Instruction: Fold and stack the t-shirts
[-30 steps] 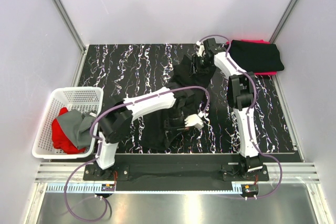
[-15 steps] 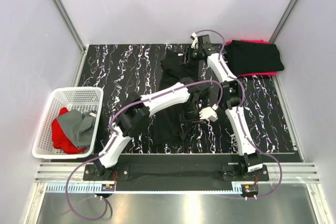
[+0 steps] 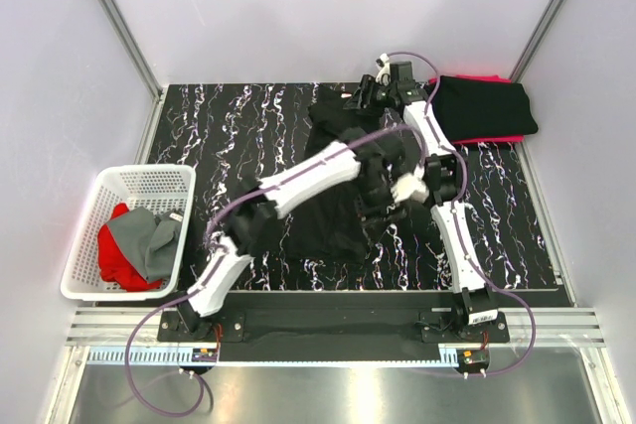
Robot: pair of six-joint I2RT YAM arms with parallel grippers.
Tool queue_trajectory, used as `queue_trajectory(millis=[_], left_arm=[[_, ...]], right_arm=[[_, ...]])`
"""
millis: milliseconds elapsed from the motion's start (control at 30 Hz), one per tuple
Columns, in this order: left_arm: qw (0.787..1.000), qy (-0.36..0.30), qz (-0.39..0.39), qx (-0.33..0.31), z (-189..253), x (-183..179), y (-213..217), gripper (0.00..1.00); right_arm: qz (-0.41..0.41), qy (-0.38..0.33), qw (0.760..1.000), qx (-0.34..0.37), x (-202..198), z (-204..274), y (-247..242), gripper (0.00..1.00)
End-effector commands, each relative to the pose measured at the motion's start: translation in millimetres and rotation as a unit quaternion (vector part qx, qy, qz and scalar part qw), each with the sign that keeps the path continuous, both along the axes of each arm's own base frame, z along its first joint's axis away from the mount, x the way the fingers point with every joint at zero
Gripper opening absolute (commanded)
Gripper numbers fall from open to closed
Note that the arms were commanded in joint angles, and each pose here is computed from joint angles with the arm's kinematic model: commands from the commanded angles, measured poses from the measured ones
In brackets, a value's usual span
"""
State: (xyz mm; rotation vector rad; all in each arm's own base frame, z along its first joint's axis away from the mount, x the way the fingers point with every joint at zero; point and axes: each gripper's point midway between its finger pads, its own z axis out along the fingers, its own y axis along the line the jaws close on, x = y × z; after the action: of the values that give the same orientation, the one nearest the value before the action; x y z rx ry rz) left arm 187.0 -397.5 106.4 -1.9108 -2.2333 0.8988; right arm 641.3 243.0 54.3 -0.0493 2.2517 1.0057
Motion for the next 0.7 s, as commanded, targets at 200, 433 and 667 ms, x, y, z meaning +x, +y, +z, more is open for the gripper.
queue_trajectory(millis=[200,433,667], left_arm=[[0.914,-0.102,0.347,-0.181,170.0,122.5,62.5,0.64],[0.823,0.099,0.556,-0.059,73.0,110.5,165.8,0.57],[0.775,0.153,0.614,-0.007,6.8,74.7,190.9,0.60]], right_arm=[[0.029,0.007,0.998,0.060,-108.7,202.4,-12.2,0.62],[0.004,0.253,0.967,0.041,-284.7,89.7,-37.2,0.60],[-0.001,0.332,0.943,-0.035,-386.1,36.7,-54.0,0.59]])
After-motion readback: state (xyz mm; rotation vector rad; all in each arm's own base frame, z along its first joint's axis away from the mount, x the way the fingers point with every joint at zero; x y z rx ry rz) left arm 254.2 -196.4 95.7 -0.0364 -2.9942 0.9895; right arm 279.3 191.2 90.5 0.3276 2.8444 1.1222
